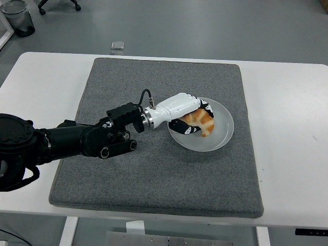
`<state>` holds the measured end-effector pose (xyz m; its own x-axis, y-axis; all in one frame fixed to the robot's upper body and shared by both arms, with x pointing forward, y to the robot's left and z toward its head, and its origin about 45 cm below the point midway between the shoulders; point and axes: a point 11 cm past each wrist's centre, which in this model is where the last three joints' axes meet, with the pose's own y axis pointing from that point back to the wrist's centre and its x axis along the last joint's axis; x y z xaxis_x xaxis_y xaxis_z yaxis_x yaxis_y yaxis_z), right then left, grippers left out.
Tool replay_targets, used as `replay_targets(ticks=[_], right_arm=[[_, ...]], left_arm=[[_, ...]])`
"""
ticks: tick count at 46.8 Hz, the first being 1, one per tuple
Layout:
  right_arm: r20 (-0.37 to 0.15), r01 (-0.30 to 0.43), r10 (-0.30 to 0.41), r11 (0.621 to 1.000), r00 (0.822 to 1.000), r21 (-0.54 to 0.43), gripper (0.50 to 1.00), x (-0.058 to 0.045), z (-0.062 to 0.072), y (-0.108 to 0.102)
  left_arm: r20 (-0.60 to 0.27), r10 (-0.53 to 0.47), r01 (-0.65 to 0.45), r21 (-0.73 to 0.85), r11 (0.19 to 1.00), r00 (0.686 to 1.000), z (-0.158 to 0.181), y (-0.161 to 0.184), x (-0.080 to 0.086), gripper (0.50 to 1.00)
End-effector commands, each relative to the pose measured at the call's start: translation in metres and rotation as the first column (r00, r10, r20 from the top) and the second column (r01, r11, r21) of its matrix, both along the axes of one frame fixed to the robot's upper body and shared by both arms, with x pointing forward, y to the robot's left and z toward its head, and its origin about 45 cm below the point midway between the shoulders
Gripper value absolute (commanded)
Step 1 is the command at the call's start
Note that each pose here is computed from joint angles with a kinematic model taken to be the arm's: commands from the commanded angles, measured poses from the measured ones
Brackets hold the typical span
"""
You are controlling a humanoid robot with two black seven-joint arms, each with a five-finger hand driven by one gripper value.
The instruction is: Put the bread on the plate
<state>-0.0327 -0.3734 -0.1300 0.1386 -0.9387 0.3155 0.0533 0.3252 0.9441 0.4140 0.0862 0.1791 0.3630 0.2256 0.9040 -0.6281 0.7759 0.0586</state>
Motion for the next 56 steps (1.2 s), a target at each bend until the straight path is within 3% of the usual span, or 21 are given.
replay_targets(ticks=[1,16,26,56], right_arm=[[0.001,0.0,0.0,1.0,1.0,0.0,0.938,0.0009,0.0,-0.0001],[0.001,0.0,0.0,1.0,1.0,0.0,0.938,0.0009,0.0,-0.0001],[0.001,0.0,0.0,1.0,1.0,0.0,0.938,0.0009,0.0,-0.0001],[0.001,0.0,0.0,1.0,1.0,0.0,0.938,0.0009,0.0,-0.0001]], left_arm=[[-0.003,0.001,-0.001,-0.004,1.0,1.0,0.0001,-0.0006,-0.0003,0.728],[-0.011,0.011,-0.011,-0.014,1.0,1.0,0.0004,0.0004,0.0005,0.778],[-0.012,0.014,-0.014,-0.017,1.0,1.0,0.0008,0.0005,0.0009,0.836],[-0.057,0.043,-0.048,-0.094,0.994,0.997,0.0076,-0.003,0.0003,0.849]])
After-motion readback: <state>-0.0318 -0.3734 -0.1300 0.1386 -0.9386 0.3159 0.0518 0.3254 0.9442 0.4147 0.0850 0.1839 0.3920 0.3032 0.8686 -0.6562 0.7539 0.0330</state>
